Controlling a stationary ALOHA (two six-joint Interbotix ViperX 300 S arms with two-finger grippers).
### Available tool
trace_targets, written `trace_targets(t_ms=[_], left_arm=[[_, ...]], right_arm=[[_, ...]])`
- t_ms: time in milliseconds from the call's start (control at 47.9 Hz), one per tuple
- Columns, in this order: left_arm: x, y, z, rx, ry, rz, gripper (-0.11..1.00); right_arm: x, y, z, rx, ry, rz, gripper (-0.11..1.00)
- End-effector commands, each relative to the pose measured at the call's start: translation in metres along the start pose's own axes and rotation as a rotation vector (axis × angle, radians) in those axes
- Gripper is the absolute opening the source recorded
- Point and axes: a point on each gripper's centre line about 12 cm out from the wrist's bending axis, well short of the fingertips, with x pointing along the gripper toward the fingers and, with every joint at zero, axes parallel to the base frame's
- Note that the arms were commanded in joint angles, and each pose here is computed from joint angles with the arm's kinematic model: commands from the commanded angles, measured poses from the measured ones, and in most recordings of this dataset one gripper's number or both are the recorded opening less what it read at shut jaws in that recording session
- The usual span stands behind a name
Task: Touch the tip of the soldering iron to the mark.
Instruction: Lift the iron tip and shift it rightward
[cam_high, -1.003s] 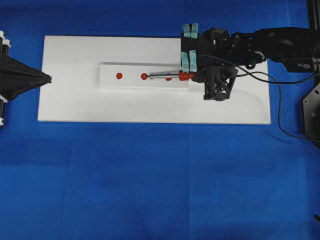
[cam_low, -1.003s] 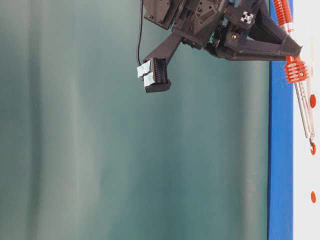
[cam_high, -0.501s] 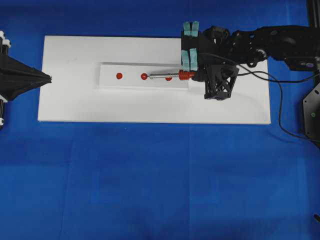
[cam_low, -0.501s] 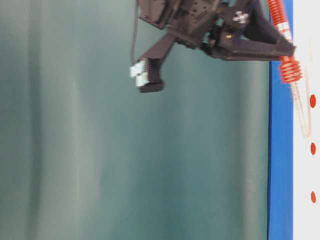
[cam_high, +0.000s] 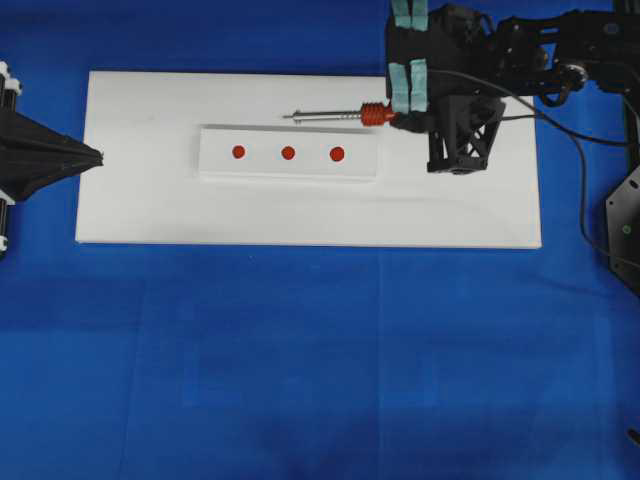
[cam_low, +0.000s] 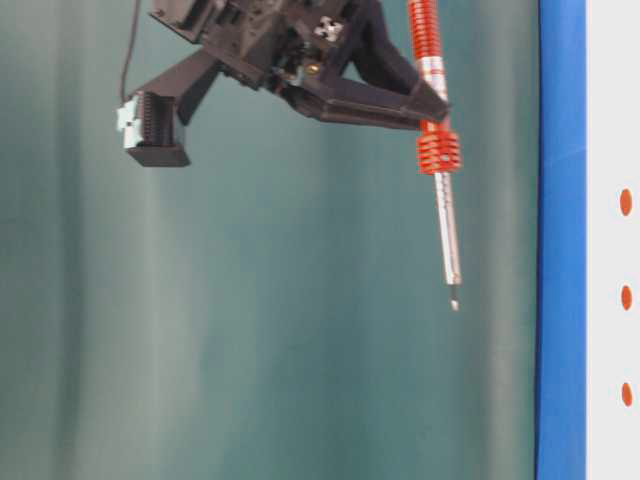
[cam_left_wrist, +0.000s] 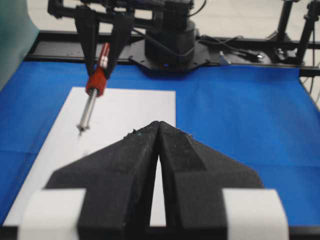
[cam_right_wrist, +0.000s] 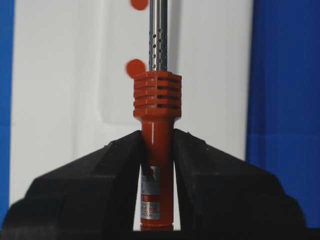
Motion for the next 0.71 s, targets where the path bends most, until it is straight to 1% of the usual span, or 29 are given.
trace_targets(t_ms=[0,63,146,251,397,543,689], left_arm=[[0.002,0.0,0.005,0.003,-0.018,0.001,0.0],[0.002,0.0,0.005,0.003,-0.018,0.001,0.0],[0.002,0.0,0.005,0.002,-0.018,0.0,0.0],[0.002,0.0,0.005,0.002,-0.018,0.001,0.0],[0.002,0.0,0.005,0.002,-0.018,0.001,0.0],[0.002,0.0,0.006,0.002,-0.021,0.001,0.0],[0.002,0.0,0.007,0.002,-0.029,0.0,0.0]], right_arm=[[-0.014,-0.005,0.01,-0.001,-0.035,-0.032,0.06],[-0.014,-0.006,0.009,0.007,-0.028,-0.045,0.06],[-0.013,-0.005,0.008,0.001,-0.024,-0.052,0.06],[-0.013,-0.002,0.008,-0.008,-0.022,-0.049,0.06],[-0.012,-0.002,0.005,-0.004,-0.007,-0.047,0.06],[-0.014,0.0,-0.005,-0.004,0.009,-0.043,0.06],[-0.022,0.003,-0.019,-0.001,0.007,-0.041,0.06]])
